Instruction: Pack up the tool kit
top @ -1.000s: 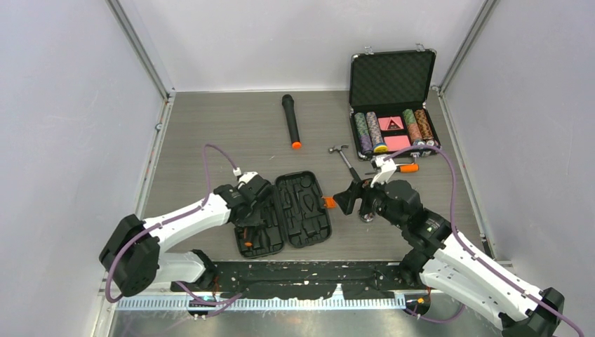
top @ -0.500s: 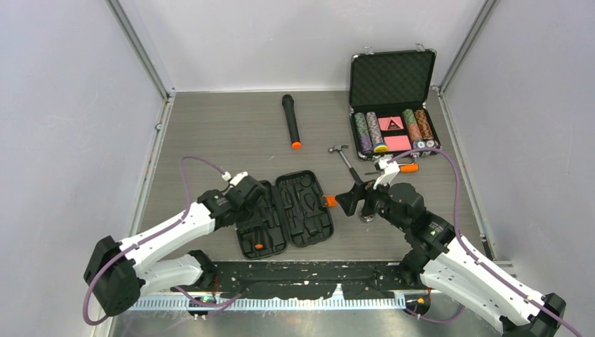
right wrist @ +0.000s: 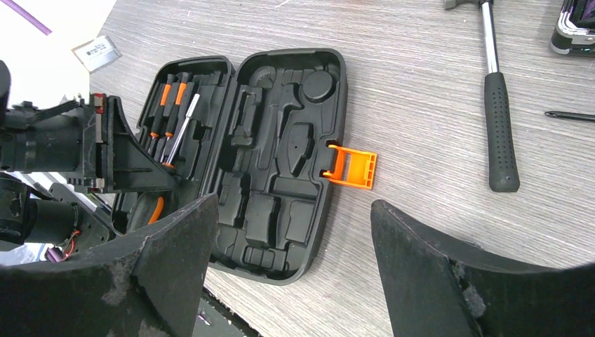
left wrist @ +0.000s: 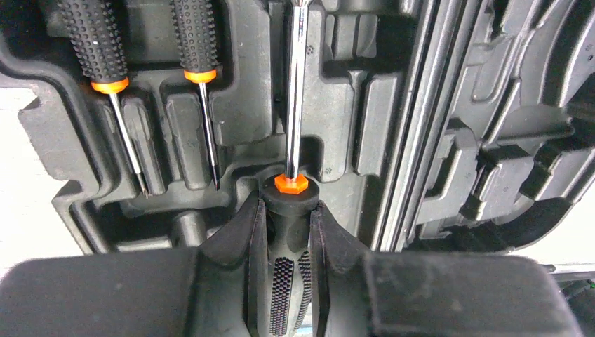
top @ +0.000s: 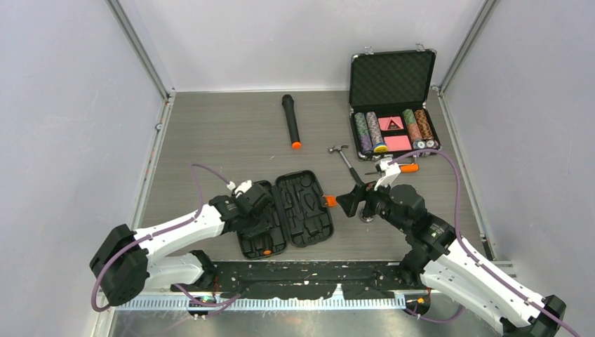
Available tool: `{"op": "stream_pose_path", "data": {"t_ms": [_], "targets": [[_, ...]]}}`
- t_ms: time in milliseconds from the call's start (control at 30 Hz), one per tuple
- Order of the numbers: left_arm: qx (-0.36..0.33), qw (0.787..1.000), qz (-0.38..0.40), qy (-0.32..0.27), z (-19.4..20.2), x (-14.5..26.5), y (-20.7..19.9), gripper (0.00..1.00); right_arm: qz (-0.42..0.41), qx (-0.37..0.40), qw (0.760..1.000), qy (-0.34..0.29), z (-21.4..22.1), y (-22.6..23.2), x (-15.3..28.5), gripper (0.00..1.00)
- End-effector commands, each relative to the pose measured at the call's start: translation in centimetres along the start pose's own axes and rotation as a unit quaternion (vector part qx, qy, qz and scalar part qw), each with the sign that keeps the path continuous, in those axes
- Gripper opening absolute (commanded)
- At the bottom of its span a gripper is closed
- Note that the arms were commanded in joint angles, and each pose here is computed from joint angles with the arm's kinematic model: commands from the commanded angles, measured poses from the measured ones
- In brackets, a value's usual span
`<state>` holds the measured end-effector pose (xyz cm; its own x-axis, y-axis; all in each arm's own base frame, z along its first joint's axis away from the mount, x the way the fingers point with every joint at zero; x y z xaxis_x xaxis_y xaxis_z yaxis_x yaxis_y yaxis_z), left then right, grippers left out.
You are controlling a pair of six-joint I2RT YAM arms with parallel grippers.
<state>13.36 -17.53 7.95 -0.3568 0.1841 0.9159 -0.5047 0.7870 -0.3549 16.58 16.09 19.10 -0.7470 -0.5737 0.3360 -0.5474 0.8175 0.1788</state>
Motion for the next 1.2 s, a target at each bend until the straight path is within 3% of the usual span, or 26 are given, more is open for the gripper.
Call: {"op": "stream_pose_path", "data": {"t_ms": [0, 567, 833, 1167], "targets": [[0.025, 0.999, 0.019, -0.020, -0.2, -1.0, -0.4, 0.20, 0.000, 0.000, 1.000, -0.026, -1.0, 0.0, 0.3, 0.84], [0.057, 0.998, 0.014, -0.038, -0.3, -1.1, 1.2, 0.28, -0.015, -0.002, 1.000, -0.026, -1.3, 0.5, 0.1, 0.84], [0.057, 0.997, 0.024, -0.042, -0.3, -0.8, 1.6, 0.44, -0.027, -0.005, 0.999, -0.021, -1.4, 0.9, -0.3, 0.84], [0.014, 0.999, 0.031, -0.042, -0.7, 0.8, 1.3, 0.44, -0.068, -0.009, 0.997, -0.016, -1.9, 2.2, -0.2, 0.82]]}}
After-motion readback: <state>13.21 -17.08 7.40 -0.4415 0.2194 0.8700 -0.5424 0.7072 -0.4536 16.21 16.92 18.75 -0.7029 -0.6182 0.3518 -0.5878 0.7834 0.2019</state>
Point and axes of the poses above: each gripper's point midway between its finger pads, its own x axis back along the fingers, its own y axis along the line the jaws close on, z = x × y, the point moved 4 cm from there along x, back along the fingers, and after that the axes turned 15 degrees about x, right-handed, at the moved point
